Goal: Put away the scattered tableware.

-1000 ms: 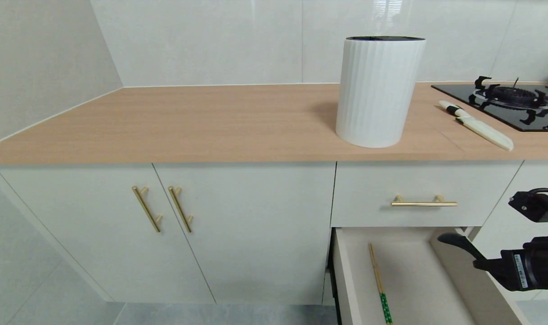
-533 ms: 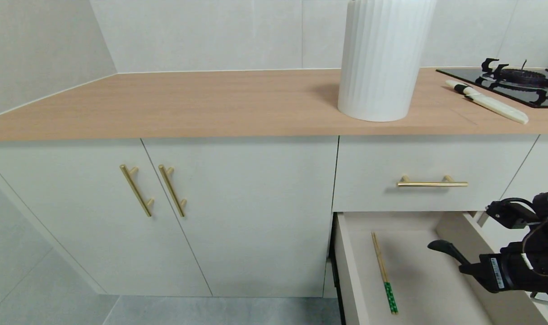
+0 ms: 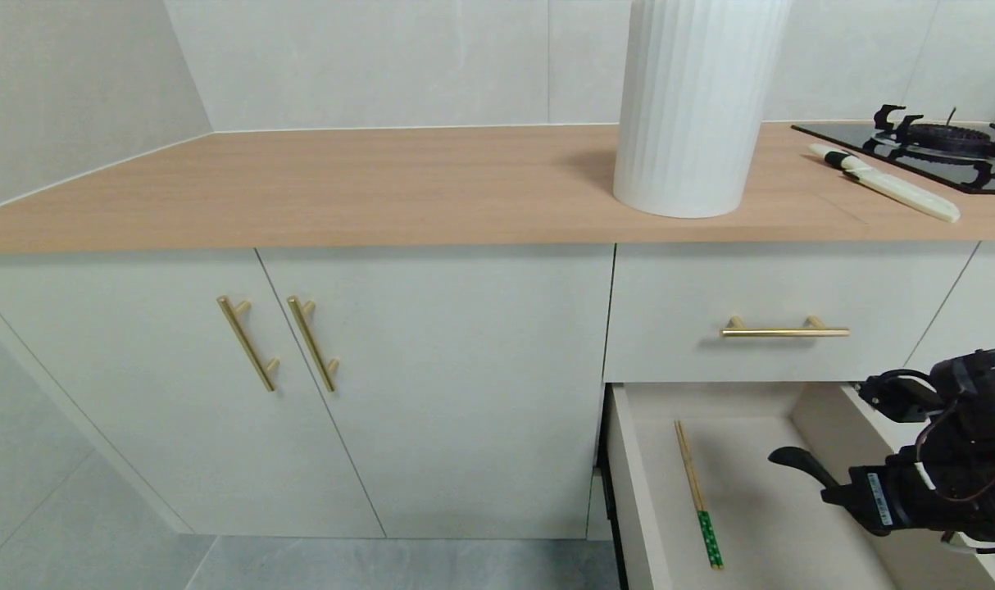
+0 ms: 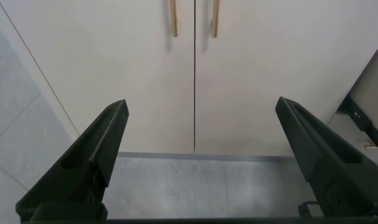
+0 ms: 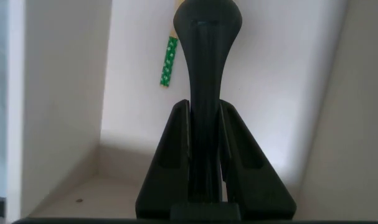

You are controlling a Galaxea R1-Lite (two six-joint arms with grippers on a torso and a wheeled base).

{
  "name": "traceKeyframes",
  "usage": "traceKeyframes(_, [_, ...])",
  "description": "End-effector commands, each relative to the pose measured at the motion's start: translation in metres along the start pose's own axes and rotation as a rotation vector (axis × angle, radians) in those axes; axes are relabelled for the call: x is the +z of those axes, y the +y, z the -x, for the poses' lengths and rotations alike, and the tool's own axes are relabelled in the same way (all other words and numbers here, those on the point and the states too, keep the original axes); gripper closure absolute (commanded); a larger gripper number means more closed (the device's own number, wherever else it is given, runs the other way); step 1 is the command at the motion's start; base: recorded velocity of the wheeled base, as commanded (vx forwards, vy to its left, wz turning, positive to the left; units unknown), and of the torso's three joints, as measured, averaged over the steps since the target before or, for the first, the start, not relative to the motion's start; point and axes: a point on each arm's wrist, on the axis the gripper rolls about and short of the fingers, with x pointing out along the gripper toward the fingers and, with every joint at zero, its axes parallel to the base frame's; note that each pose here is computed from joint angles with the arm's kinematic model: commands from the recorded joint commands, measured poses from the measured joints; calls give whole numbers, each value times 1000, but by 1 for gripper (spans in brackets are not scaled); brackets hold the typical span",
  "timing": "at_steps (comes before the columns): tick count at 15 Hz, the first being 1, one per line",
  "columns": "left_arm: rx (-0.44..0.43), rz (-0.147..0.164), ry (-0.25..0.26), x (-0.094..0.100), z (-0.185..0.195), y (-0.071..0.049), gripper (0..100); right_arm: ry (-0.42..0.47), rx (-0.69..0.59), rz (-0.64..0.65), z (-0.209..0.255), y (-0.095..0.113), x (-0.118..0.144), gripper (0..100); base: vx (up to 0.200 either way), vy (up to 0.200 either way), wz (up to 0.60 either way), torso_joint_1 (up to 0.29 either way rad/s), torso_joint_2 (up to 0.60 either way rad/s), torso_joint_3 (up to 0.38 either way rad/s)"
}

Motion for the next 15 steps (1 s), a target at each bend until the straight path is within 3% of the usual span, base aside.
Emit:
traceKeyframes(1, [1,0,0,0,0,0,0,91,-50,-9,-39,-4,-4,100,0,0,0,0,0,0])
traceKeyframes(5, [1,0,0,0,0,0,0,91,-70,-43,-88,-15,-19,100,0,0,0,0,0,0])
traceKeyframes(10, [1,0,0,0,0,0,0,-22,-94,-36,-129,-24,-36,100,0,0,0,0,0,0])
traceKeyframes(15, [1,0,0,0,0,0,0,-59,-136,-38,-148,-29,-43,100,0,0,0,0,0,0])
